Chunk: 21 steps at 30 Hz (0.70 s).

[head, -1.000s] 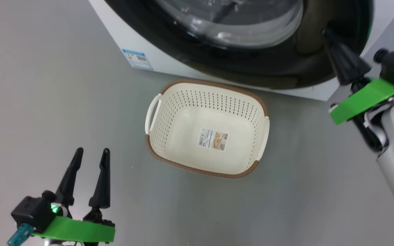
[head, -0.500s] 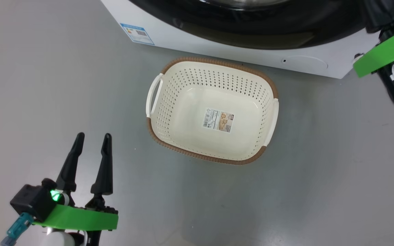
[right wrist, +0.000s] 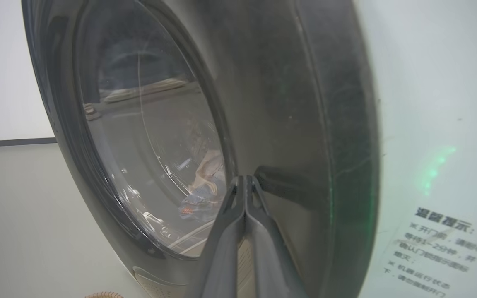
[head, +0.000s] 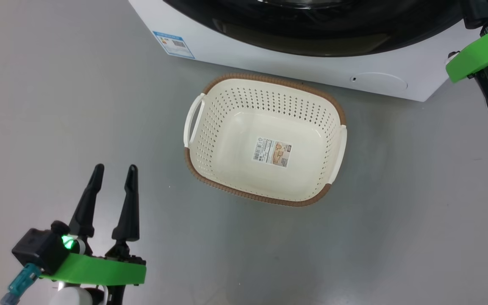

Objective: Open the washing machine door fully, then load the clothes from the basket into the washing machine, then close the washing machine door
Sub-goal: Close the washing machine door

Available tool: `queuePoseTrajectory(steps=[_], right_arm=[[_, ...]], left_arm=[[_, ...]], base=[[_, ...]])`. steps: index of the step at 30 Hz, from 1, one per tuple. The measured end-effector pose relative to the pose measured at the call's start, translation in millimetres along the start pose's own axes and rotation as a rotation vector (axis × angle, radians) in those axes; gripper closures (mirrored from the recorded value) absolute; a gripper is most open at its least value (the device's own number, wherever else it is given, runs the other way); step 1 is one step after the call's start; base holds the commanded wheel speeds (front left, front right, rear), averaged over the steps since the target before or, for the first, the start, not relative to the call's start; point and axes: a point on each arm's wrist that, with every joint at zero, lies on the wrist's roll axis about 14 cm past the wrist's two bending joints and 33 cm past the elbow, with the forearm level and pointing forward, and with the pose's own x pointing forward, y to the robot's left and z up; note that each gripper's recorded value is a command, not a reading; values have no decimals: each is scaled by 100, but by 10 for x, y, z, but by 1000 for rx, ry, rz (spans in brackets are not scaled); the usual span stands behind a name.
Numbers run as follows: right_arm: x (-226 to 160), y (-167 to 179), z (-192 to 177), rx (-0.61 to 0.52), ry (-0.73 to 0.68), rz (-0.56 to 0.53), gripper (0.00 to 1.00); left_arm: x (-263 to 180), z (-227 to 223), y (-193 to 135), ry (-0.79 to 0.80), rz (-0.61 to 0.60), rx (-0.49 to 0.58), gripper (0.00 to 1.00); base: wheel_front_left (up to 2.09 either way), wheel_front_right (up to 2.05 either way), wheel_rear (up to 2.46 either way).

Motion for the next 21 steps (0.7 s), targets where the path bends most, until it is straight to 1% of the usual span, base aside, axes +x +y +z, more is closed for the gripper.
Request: queuePoseTrajectory(steps=[11, 12, 14, 15, 16, 17, 21], right_arm=[[-90, -17, 231, -27, -23, -20, 100], [-116, -6, 255, -28, -26, -18, 87], [-180, 34, 280, -30, -23, -11, 57], [-221, 60, 285, -33, -20, -6, 35], [-264, 82, 293, -34, -17, -2, 4], [-312, 102, 304, -35, -14, 0, 0], [-503, 152, 385, -18, -13, -3, 0]], left_arm=[[-32, 123, -59, -34, -19, -6, 0], [-39, 140, -69, -40, -22, -8, 0], [-54, 179, -91, -51, -28, -11, 0], [-68, 195, -100, -55, -31, -12, 0], [-81, 209, -108, -59, -34, -13, 0], [-94, 227, -120, -64, -38, -13, 0], [-187, 272, -162, -75, -51, -17, 0]], base=[[0, 0, 0], [0, 0, 0], [0, 0, 0], [0, 0, 0], [0, 0, 0], [0, 0, 0], [0, 0, 0]])
